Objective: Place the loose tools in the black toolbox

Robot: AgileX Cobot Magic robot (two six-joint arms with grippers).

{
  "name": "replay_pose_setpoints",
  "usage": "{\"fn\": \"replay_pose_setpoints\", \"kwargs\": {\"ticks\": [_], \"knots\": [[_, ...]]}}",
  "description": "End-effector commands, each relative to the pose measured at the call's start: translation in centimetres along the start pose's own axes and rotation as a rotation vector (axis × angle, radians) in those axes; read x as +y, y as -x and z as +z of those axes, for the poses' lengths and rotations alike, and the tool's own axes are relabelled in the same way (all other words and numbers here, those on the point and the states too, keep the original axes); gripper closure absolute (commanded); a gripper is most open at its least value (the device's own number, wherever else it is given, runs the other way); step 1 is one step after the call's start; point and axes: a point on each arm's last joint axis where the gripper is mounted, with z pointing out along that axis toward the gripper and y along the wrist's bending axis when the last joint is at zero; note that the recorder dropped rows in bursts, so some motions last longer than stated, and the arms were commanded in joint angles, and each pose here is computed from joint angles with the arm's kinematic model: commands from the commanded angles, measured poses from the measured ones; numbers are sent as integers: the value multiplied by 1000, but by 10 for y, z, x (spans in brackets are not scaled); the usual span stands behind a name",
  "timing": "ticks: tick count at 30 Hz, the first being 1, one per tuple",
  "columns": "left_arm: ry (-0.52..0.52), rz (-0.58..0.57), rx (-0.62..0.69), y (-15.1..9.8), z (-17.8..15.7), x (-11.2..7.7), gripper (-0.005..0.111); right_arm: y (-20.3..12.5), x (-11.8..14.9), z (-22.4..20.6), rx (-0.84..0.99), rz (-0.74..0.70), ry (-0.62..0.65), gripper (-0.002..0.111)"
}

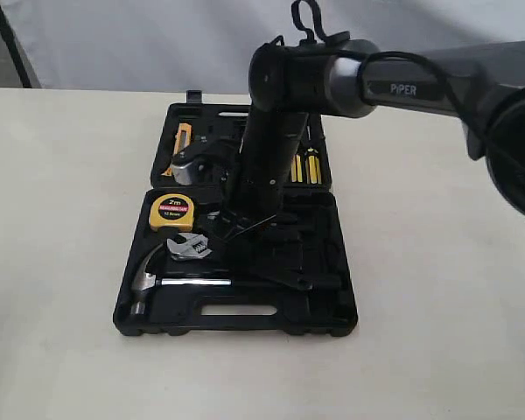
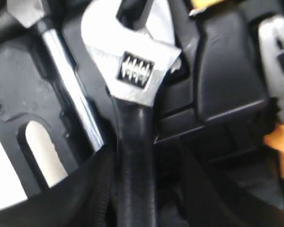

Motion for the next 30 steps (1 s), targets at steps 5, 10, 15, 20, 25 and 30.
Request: {"fn": "replay_pose_setpoints", "kwargs": {"ticks": [5,10,15,20,25,30], "knots": [[-14,-22,-7,-2,-1,0,105,2,10,-19,-7,4,-39,64],[-14,-22,-7,-2,-1,0,105,9,29,-18,111,-32,-273,64],[-14,-22,-7,-2,-1,0,105,16,52,0,139,-110,-350,64],[-14,-22,-7,-2,-1,0,105,13,54,10,166,-106,-461,64],[-14,-22,-7,-2,-1,0,105,14,52,15,120,-87,-481,64],[-14,-22,-7,-2,-1,0,105,9,52,21,135,-100,-474,91]]}}
